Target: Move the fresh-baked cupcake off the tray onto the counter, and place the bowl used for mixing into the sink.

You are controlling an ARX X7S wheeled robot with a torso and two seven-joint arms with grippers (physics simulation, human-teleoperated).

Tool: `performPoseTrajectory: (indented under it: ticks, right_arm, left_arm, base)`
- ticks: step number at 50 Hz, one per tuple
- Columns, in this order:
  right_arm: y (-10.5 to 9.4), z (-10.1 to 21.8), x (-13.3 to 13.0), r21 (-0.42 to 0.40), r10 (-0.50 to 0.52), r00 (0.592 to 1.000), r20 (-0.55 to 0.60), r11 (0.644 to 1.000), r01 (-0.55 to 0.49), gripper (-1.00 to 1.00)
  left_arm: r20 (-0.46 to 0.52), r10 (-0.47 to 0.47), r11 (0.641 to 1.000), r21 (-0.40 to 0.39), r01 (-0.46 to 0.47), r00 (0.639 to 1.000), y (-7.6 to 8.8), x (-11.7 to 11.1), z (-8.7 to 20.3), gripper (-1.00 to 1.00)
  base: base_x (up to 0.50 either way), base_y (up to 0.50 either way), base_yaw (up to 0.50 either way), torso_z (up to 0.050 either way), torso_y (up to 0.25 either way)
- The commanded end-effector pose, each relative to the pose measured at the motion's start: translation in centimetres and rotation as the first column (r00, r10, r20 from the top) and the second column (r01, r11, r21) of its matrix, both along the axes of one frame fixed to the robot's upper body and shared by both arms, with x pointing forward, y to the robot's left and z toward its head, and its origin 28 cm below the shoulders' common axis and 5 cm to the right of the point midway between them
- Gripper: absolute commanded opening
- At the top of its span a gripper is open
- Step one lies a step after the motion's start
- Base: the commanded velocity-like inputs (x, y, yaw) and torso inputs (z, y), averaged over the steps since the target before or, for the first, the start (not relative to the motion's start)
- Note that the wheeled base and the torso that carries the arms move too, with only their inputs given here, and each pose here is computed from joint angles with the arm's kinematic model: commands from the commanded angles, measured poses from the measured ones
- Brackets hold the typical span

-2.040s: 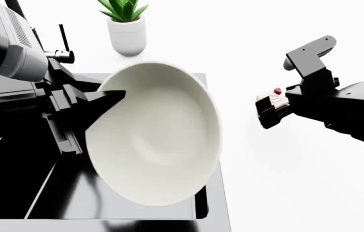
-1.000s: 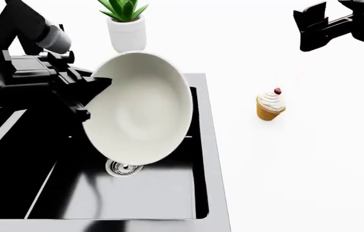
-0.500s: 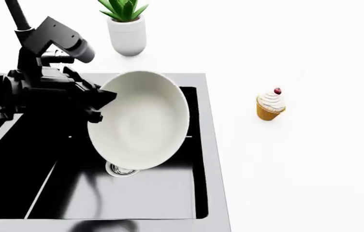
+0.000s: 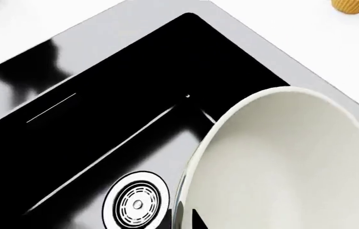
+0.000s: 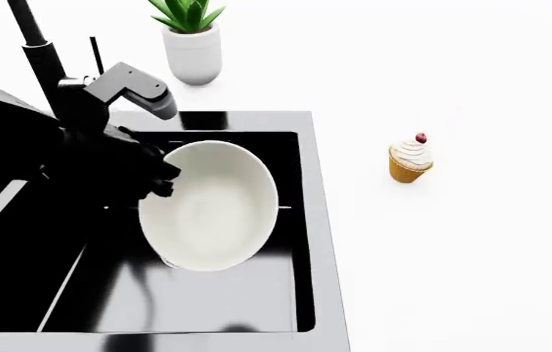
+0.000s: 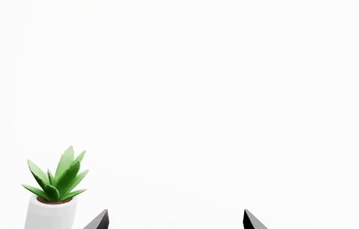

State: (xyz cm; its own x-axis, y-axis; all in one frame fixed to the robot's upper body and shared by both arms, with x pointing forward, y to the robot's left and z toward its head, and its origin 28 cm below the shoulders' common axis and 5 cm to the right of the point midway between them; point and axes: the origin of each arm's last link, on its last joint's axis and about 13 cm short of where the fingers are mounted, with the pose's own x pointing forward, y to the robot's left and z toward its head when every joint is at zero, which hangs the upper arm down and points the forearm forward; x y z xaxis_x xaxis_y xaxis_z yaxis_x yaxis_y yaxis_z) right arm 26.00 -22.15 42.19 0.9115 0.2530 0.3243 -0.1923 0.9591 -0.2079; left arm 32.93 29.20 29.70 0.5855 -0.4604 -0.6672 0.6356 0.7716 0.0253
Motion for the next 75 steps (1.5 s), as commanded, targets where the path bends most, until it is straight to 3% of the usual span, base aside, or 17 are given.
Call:
performPoseTrajectory:
  ticks: [1, 24, 34, 43, 57, 58, 75]
  right_arm:
    - [-0.1, -0.3, -0.3, 0.005, 0.008, 1.0, 0.011, 1.0, -0.008, 1.0]
    - [0.6, 0.3, -1.0, -0.014, 0.047, 0.997, 0.062, 0.999, -0.047, 1.0]
    - [0.8, 0.4, -1.5, -0.028, 0.065, 0.995, 0.075, 0.998, -0.063, 1.0]
    - [1.1, 0.9, -1.9, -0.05, 0.072, 0.994, 0.084, 0.996, -0.068, 1.0]
    - [1.2, 0.7, -1.6, -0.053, 0.078, 0.994, 0.08, 0.996, -0.074, 1.0]
    - [1.2, 0.7, -1.6, -0.051, 0.078, 0.994, 0.081, 0.996, -0.074, 1.0]
    - [1.5, 0.4, -1.3, -0.049, 0.085, 0.994, 0.072, 0.995, -0.081, 1.0]
  left_arm:
    - [-0.054, 0.033, 0.989, 0.146, -0.025, 0.998, -0.2, 1.4, -0.2, -1.0]
    - [-0.141, 0.04, 0.94, 0.341, 0.011, 0.989, -0.9, 4.0, -3.2, -1.0]
    - [-0.158, 0.041, 0.923, 0.385, 0.023, 0.987, -1.6, 5.4, -3.4, -1.0]
    - [-0.168, 0.067, 0.925, 0.38, 0.002, 0.984, -1.1, 5.9, -4.0, -1.0]
    - [-0.188, -0.002, 0.931, 0.359, 0.071, 0.982, -1.5, 5.9, -4.6, -1.0]
    - [-0.192, 0.0, 0.933, 0.354, 0.069, 0.981, -1.5, 5.9, -4.7, 1.0]
    - [-0.16, -0.012, 0.936, 0.344, 0.068, 0.987, -0.7, 5.1, -3.6, 1.0]
  base:
    - [0.0, 0.0, 0.0, 0.0, 0.0]
    - [0.0, 0.0, 0.0, 0.0, 0.0]
    - [0.0, 0.0, 0.0, 0.001, 0.0]
    - [0.0, 0.0, 0.0, 0.0, 0.001]
    - [0.0, 0.0, 0.0, 0.0, 0.0]
    - [0.0, 0.0, 0.0, 0.0, 0.0]
    - [0.0, 0.0, 0.0, 0.0, 0.0]
